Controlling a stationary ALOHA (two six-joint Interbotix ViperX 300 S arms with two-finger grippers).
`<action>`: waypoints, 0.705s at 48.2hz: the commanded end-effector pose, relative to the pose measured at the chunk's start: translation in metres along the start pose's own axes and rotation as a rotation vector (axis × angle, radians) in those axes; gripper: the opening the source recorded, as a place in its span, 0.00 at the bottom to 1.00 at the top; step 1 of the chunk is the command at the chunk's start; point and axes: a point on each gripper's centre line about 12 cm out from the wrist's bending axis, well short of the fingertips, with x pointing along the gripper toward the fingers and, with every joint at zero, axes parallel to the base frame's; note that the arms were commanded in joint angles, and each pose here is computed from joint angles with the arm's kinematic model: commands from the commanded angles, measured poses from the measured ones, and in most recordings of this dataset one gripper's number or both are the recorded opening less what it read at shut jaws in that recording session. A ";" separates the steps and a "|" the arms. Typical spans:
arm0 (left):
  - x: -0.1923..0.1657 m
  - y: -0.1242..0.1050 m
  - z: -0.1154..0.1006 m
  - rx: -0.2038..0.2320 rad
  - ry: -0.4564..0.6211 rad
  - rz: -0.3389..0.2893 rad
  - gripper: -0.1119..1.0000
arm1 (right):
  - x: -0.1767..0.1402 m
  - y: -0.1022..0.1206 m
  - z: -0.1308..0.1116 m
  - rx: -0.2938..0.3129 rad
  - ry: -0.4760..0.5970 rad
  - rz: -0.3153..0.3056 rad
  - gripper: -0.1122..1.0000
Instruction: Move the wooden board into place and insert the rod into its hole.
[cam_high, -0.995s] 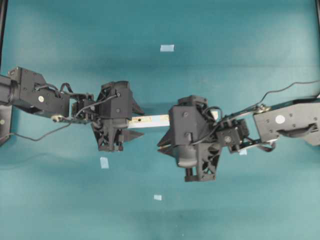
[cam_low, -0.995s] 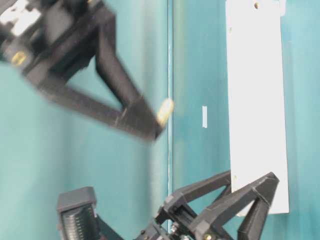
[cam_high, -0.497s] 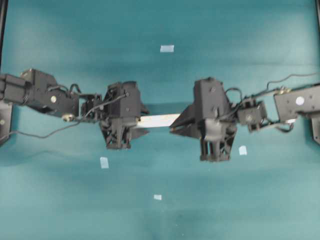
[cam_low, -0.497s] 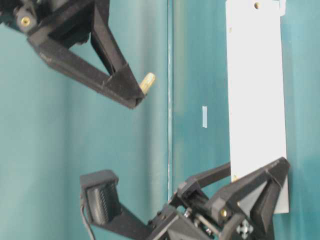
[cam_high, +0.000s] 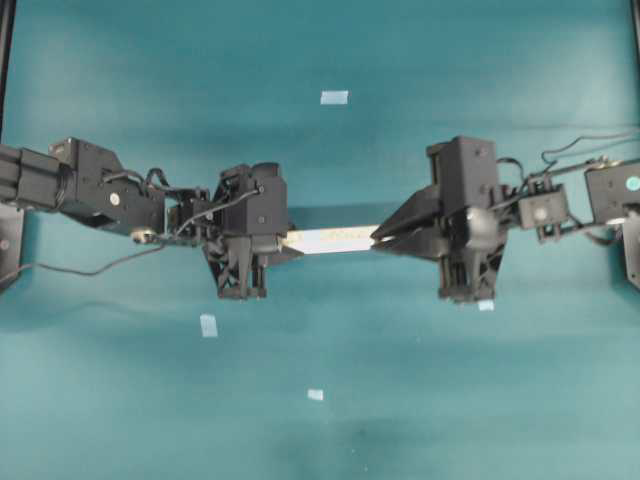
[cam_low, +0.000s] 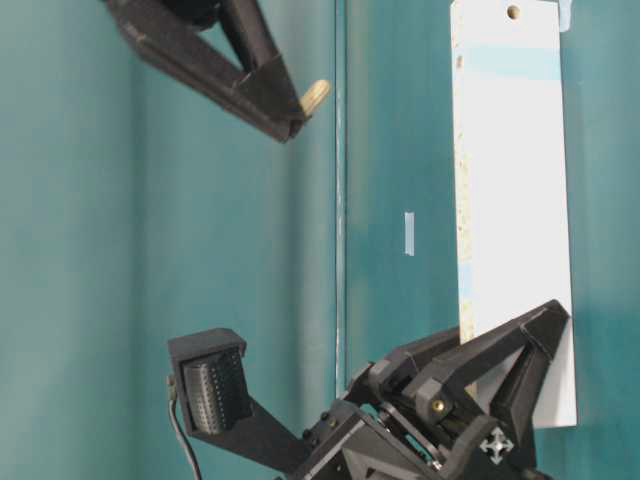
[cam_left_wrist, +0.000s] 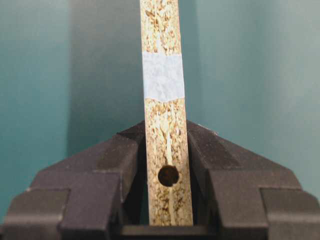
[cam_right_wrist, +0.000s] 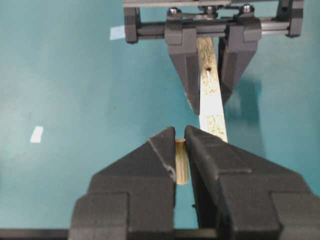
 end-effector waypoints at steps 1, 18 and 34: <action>-0.003 0.001 0.010 0.000 -0.029 0.001 0.29 | -0.006 -0.003 0.005 0.006 -0.083 0.034 0.19; -0.002 0.001 0.005 0.000 -0.014 0.001 0.29 | -0.025 -0.031 -0.030 -0.016 -0.178 0.047 0.19; -0.001 0.000 0.006 -0.003 -0.003 0.000 0.29 | -0.044 -0.057 -0.065 -0.018 -0.314 0.045 0.19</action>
